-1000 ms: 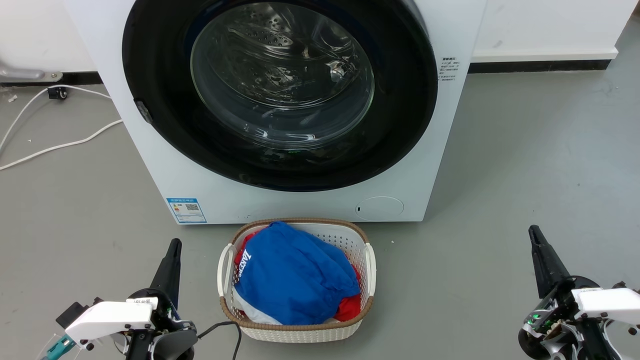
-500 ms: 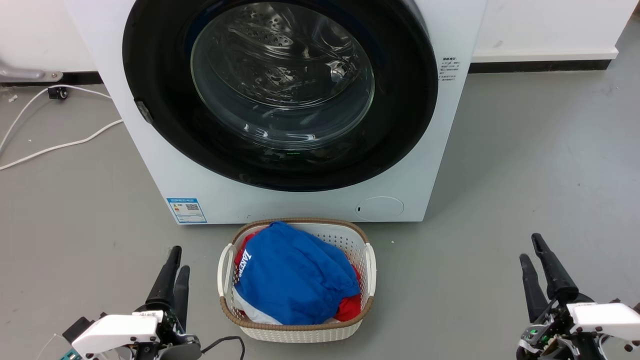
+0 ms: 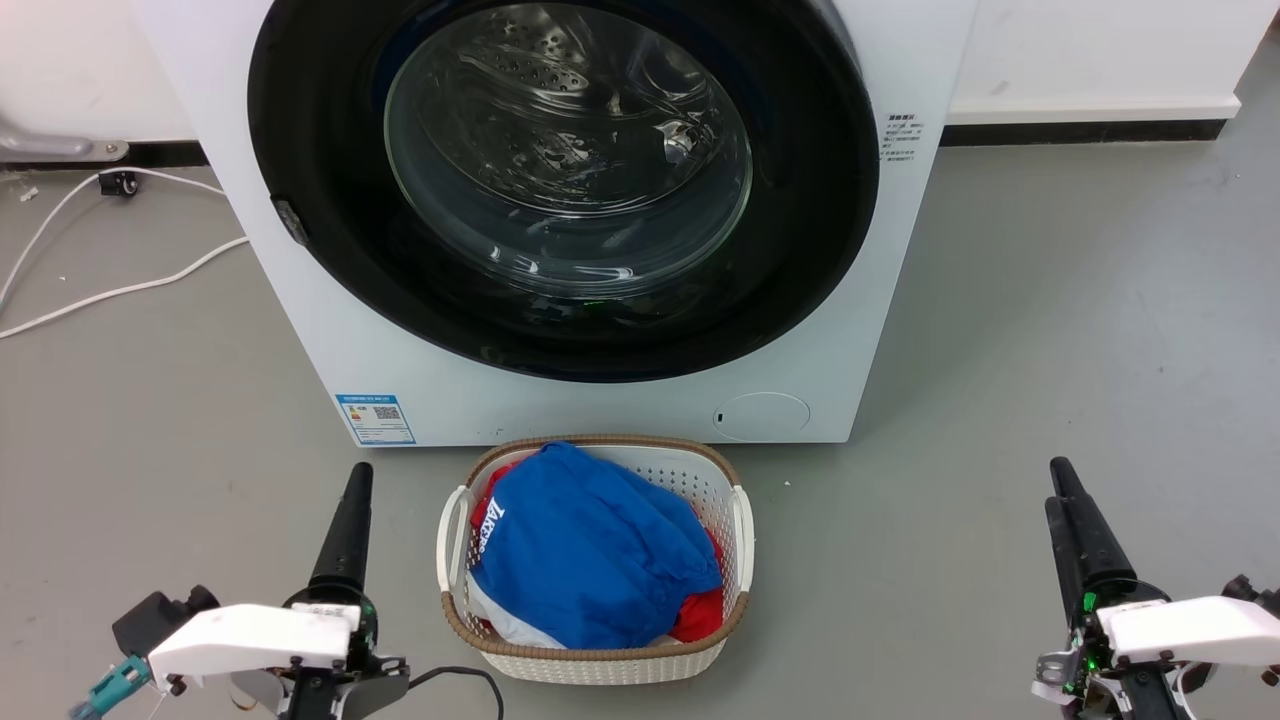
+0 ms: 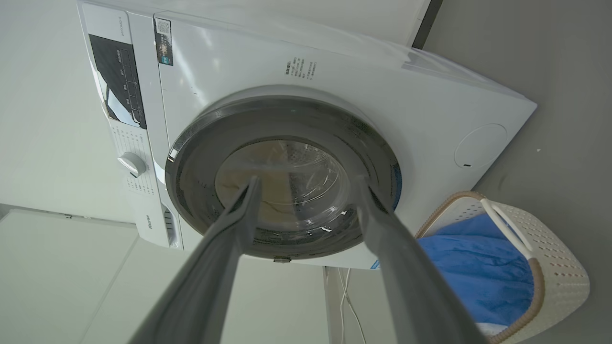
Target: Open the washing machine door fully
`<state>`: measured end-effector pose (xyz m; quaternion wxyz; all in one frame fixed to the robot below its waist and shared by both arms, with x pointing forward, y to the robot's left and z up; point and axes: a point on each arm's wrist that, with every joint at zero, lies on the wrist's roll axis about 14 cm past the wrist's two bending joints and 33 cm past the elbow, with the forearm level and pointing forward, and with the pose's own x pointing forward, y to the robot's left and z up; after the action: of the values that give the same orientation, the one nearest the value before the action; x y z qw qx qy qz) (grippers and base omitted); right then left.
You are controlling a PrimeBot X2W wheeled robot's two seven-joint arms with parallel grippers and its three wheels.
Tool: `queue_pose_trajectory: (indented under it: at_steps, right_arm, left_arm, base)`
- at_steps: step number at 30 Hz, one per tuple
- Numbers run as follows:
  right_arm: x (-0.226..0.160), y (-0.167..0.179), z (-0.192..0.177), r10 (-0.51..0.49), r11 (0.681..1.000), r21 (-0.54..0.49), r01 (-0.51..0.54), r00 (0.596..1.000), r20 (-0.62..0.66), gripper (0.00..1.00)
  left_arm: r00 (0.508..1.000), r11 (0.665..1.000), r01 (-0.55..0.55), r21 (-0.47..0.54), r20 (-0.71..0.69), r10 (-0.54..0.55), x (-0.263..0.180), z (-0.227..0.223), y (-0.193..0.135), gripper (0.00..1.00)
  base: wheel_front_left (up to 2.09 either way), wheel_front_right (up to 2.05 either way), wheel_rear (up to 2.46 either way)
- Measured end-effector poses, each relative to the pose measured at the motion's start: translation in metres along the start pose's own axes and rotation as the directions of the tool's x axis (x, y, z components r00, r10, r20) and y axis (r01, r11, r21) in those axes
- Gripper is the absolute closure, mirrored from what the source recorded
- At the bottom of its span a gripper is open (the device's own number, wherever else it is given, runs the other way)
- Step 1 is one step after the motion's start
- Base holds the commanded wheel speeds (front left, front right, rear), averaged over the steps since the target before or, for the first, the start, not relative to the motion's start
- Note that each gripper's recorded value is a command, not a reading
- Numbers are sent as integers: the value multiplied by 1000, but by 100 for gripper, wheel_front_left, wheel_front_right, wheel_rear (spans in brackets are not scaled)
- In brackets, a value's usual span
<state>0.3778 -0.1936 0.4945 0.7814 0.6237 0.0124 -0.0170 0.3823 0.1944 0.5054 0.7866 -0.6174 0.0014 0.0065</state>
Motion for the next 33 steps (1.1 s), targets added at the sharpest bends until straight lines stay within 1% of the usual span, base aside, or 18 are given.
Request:
queue_pose_trajectory:
  at_steps: [3,6,11,15,17,24,25,26,33]
  right_arm:
    - [-1,3,-2,10,995,-99,-11,1000,-8,0]
    - [-2,5,-4,16,981,-192,-18,1000,-12,0]
    - [-2,10,-6,34,944,-327,-37,999,-17,0]
    - [-6,8,-8,26,911,-412,-35,999,-28,0]
    - [-5,14,-10,43,855,-516,-58,998,-40,0]
    - [-7,15,-17,44,788,-611,-77,997,-68,0]
    - [-7,15,-17,44,788,-611,-77,997,-68,0]
    - [-8,17,-18,48,745,-661,-86,996,-75,0]
    - [-9,19,-20,52,673,-733,-98,995,-85,0]
  left_arm:
    - [1000,995,21,102,-16,-19,1,-3,-6,0]
    - [999,979,37,200,-26,-33,1,-3,-10,0]
    - [998,947,56,318,-48,-43,0,-9,-13,0]
    - [997,915,71,397,-59,-51,0,-12,-15,0]
    - [996,867,88,490,-64,-65,0,-11,-18,0]
    - [994,806,111,581,-75,-82,-1,-14,-21,0]
    - [994,806,111,581,-75,-82,-1,-14,-21,0]
    - [993,771,118,626,-83,-84,-2,-15,-20,0]
    - [991,710,131,692,-97,-89,-4,-19,-19,0]
  base:
    - [0,0,0]
    - [0,0,0]
    - [0,0,0]
    - [0,0,0]
    - [0,0,0]
    - [0,0,0]
    - [0,0,0]
    - [0,0,0]
    - [0,0,0]
